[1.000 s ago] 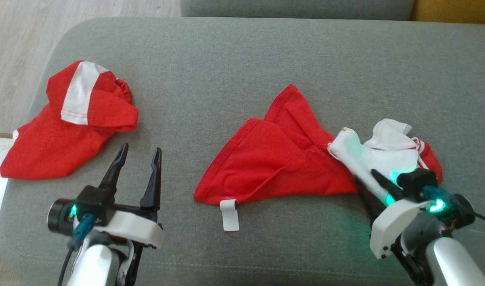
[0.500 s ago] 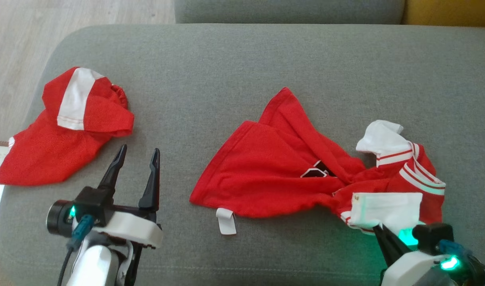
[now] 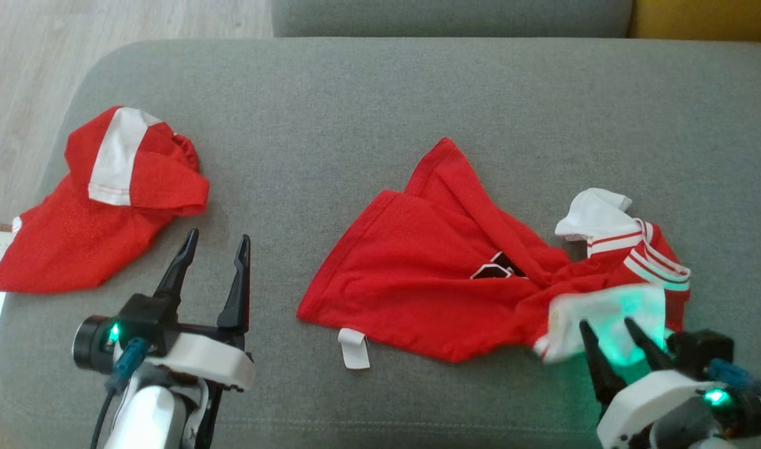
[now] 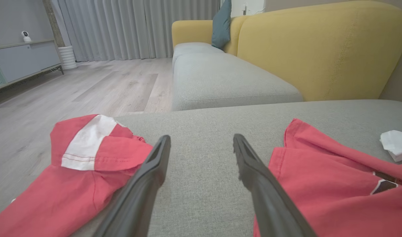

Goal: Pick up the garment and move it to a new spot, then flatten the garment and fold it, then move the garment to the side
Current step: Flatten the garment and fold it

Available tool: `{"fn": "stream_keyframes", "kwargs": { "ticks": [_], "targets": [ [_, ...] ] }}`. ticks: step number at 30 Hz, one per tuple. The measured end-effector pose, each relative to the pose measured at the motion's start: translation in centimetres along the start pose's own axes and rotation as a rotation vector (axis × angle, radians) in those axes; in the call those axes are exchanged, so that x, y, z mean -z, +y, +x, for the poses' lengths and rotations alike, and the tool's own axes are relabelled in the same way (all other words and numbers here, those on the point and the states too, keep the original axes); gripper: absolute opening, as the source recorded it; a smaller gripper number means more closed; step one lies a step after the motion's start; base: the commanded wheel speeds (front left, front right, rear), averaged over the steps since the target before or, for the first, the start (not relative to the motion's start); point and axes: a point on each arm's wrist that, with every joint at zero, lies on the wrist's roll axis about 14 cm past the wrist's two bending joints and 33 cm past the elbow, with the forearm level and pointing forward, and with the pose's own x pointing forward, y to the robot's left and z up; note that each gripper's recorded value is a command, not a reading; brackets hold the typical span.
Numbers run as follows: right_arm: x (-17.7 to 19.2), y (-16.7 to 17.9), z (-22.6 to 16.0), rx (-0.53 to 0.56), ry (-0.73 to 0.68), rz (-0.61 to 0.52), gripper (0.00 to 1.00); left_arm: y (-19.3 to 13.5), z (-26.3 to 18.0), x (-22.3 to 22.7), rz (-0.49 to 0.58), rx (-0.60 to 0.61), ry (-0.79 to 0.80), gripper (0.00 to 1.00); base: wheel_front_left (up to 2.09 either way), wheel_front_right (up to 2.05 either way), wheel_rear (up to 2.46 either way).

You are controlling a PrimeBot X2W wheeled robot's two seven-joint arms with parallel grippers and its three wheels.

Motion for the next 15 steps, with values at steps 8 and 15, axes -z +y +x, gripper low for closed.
{"fn": "stream_keyframes", "kwargs": {
  "ticks": [8,15],
  "targets": [
    [-7.2,1.6,-2.0,-0.044,-0.287,0.022,1.00,0.0,-0.5,-0.9,0.001,-0.007,-0.024,1.00,0.00,0.00,0.00],
    [-10.9,1.7,-3.9,-0.046,-0.427,0.008,1.00,0.0,-1.4,-1.3,0.013,-0.007,-0.037,1.00,0.00,0.00,0.00]
  ]
}}
